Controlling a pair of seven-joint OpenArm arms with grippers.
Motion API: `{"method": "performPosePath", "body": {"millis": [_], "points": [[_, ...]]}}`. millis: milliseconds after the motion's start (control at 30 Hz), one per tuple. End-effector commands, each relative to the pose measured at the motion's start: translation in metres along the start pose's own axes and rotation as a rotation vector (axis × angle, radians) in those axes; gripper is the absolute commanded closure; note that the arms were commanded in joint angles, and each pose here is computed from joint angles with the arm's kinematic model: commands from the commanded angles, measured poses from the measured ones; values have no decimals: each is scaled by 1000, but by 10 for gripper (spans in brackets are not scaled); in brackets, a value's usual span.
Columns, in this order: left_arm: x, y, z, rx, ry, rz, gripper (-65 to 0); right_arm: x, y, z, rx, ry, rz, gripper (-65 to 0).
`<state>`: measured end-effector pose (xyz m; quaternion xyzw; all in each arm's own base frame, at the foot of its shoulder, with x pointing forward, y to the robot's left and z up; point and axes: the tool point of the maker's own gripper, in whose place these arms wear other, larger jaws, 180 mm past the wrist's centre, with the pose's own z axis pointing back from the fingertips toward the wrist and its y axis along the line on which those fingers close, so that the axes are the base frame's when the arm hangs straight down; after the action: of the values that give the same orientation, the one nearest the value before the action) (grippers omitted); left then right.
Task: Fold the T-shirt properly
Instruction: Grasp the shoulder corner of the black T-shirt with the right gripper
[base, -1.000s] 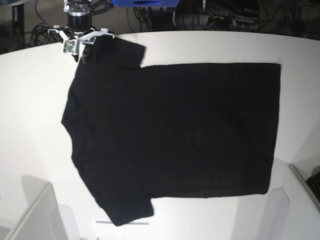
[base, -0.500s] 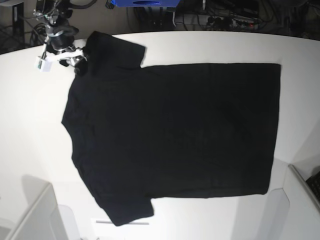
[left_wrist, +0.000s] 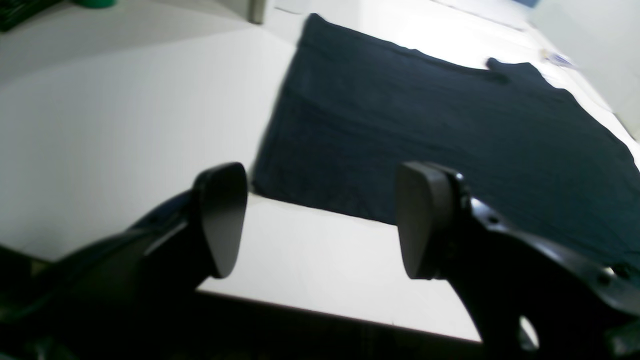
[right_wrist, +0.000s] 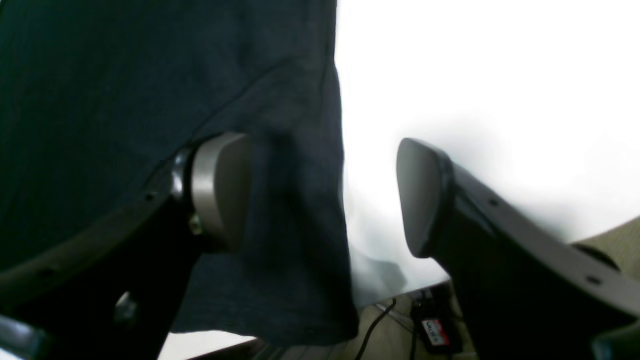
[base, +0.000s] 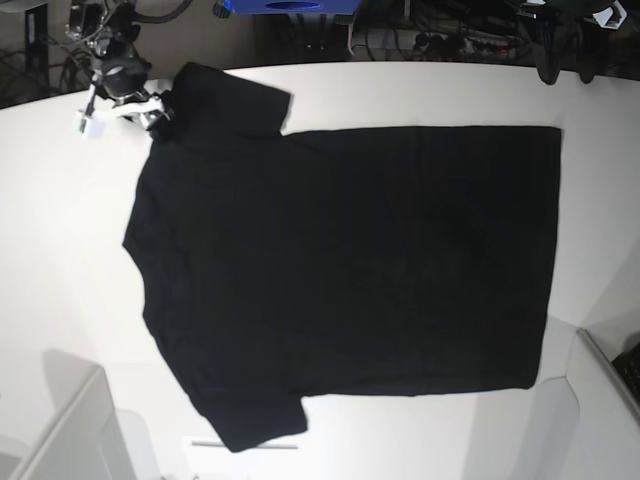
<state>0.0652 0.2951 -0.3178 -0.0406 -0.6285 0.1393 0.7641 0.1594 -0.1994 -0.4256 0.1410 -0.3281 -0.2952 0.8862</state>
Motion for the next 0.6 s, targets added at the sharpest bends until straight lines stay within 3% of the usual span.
{"method": "performPosePath", "body": {"millis": [0, 133, 400, 567], "points": [[7, -1, 2, -13, -17, 1, -448, 7, -1, 2, 5, -18, 17, -426], [9, 3, -3, -9, -33, -12, -448, -2, 1, -1, 51, 12, 56, -425], [-22, -2, -28, -33, 127, -10, -448, -34, 6, -2, 79, 98, 76, -425], [-25, -3, -31, -34, 144, -8, -448, -51, 13, -3, 98, 143, 80, -425]]}}
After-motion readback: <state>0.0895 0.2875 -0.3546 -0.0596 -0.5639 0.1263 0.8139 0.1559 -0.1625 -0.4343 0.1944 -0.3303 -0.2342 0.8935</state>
